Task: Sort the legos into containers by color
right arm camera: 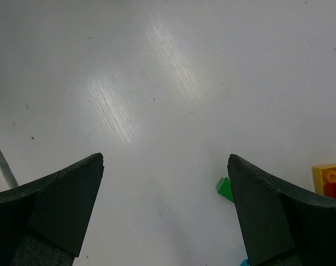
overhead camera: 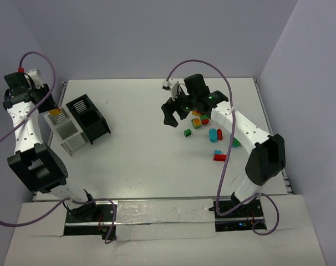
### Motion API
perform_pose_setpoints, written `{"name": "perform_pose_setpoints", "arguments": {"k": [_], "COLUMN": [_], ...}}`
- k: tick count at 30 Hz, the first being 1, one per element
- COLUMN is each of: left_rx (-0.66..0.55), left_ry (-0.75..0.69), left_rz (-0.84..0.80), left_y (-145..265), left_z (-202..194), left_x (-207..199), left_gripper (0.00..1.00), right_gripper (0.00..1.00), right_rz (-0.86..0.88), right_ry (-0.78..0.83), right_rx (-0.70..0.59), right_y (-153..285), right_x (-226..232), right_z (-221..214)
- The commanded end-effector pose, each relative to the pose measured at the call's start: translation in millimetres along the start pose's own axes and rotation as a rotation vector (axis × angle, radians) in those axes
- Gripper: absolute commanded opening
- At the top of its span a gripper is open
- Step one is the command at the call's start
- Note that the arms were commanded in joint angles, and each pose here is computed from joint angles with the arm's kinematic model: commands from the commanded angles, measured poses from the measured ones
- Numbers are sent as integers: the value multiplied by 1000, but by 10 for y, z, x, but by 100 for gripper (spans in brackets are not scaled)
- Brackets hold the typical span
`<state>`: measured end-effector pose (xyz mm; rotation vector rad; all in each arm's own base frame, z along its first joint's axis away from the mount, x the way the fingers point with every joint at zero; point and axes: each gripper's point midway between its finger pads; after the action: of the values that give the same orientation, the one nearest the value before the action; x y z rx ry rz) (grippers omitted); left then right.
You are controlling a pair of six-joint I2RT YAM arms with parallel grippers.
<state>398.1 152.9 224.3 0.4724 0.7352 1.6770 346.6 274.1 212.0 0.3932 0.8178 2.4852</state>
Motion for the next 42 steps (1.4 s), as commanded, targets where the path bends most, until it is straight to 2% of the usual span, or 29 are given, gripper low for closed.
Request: {"name": "perform_pose_setpoints", "arguments": {"k": [1,5,11,14,15,21,28,34,37,39,42], "left_rx": [-92,-70,-34,-25,-24,-34,-91,-211,-253,-269,-285], "left_ry": [-47,-49,-36,-33,-33,-33,-45,-241,-325,-358,-383], "left_rz": [84,100,86,79,76,65,22,-74,-86,-102,-137], "left_y": [-21,-132,-308,-343,-347,-306,-74,326,437,481,533], "left_z": [333,272,156,138,138,198,398,486,379,331,249], "left_x": [180,232,243,234,229,202,82,-541,-822,-969,-1203], "left_gripper": [0,0,20,36,44,70,77,82,82,82,82], "right_gripper": [100,100,100,100,100,100,100,100,99,91,69], "right_rz": [1,-1,-15,-22,-25,-49,-151,-321,-407,-440,-474], "right_ry": [11,-1,-25,-32,-36,-57,-118,-222,-276,-289,-306], "right_rx": [-89,-76,-68,-64,-62,-60,-69,-50,-4,19,93], "right_y": [126,82,67,71,74,108,246,431,462,465,362], "right_x": [-30,-95,-222,-270,-284,-360,-570,-939,-1153,-1237,-1360], "right_z": [176,121,67,36,21,-29,-94,-293,-465,-545,-749]}}
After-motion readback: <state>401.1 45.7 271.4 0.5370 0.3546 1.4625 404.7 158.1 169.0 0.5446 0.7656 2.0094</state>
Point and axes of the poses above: each gripper's point midway between its finger pads, its own y axis back along the fingers, its own x axis along the line the jaws close on, z = x × y, and after that the axes turned 2 degrees about -y, right-handed
